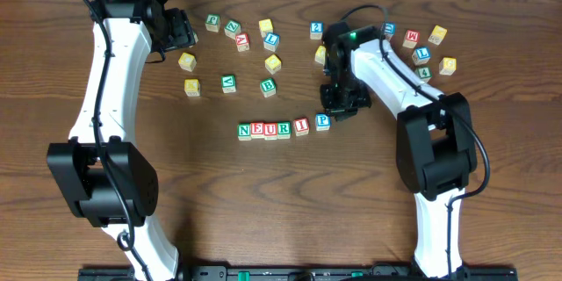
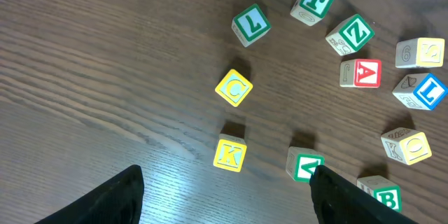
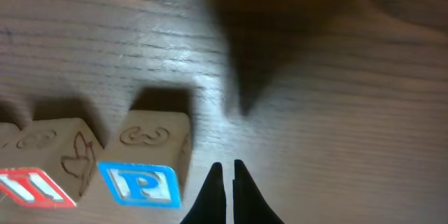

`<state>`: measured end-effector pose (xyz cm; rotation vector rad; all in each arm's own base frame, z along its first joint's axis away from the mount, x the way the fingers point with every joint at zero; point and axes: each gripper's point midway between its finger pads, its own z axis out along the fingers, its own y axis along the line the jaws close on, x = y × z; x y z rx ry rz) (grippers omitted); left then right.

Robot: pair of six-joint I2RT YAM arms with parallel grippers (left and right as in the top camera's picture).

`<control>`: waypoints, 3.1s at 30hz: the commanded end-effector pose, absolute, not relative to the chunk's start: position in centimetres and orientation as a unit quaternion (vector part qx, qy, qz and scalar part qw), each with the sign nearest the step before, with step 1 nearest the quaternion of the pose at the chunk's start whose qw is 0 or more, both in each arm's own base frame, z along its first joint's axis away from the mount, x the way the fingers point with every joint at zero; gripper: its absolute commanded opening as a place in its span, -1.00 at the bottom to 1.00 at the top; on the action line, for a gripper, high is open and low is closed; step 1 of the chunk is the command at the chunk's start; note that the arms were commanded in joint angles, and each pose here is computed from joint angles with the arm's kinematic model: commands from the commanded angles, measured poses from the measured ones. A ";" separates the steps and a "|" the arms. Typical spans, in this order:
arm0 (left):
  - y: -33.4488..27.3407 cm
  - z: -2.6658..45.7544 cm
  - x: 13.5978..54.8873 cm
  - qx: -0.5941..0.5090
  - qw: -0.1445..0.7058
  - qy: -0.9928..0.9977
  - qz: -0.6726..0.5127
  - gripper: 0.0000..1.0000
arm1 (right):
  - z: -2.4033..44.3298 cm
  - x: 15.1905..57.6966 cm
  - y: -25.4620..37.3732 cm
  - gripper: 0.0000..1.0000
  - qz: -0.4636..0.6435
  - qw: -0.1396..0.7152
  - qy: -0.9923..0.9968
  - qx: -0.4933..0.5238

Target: Spell out NEURIPS

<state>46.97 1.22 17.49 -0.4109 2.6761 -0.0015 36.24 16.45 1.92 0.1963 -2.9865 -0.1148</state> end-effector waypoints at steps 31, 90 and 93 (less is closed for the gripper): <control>1.2 17.0 46.5 -0.147 0.207 0.967 0.004 0.50 | 1.5 33.9 22.0 -0.97 -0.060 0.068 -0.993 0.071; 1.2 17.1 46.8 -0.147 0.212 0.966 0.003 0.50 | 13.5 53.1 12.2 -0.04 -0.064 -0.234 -0.969 -0.044; 1.2 17.2 46.9 -0.147 0.215 0.966 0.002 0.50 | 14.0 53.7 13.8 0.04 -0.098 -0.247 -0.964 -0.031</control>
